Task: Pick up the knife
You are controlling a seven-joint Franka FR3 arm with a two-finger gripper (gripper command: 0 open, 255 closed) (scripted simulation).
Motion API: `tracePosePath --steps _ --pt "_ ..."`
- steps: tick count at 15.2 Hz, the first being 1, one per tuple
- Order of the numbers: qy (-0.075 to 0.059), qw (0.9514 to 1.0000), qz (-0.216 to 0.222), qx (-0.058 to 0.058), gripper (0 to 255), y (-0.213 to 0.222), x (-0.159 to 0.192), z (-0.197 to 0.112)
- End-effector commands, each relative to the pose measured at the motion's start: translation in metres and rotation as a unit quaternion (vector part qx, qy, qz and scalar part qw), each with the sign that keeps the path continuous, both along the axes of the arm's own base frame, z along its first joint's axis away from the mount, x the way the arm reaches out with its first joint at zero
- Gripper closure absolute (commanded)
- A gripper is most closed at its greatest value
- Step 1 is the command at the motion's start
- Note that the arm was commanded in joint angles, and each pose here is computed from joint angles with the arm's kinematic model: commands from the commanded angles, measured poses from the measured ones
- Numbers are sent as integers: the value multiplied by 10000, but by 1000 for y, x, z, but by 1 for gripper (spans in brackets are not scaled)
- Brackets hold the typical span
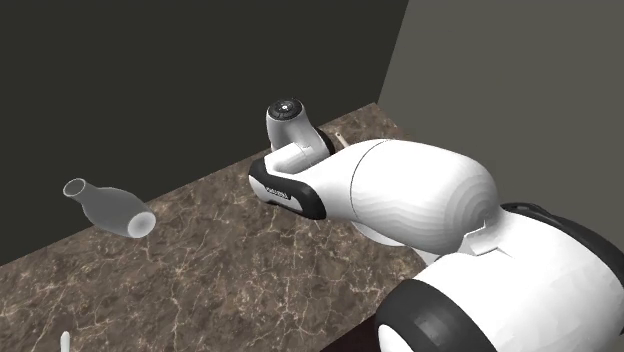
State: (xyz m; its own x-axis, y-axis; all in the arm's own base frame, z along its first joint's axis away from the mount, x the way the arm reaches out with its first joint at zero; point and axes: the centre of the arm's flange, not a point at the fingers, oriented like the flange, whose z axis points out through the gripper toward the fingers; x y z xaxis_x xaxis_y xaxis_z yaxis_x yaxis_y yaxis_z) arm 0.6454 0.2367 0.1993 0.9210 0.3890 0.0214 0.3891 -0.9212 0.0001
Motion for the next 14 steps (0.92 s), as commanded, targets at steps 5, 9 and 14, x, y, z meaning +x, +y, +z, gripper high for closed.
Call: tracePosePath --steps 5,9,14 --pt "1 10000 0 0 255 1 0 31" --pt "1 10000 0 0 255 1 0 52" --pt "1 10000 0 0 255 1 0 69"
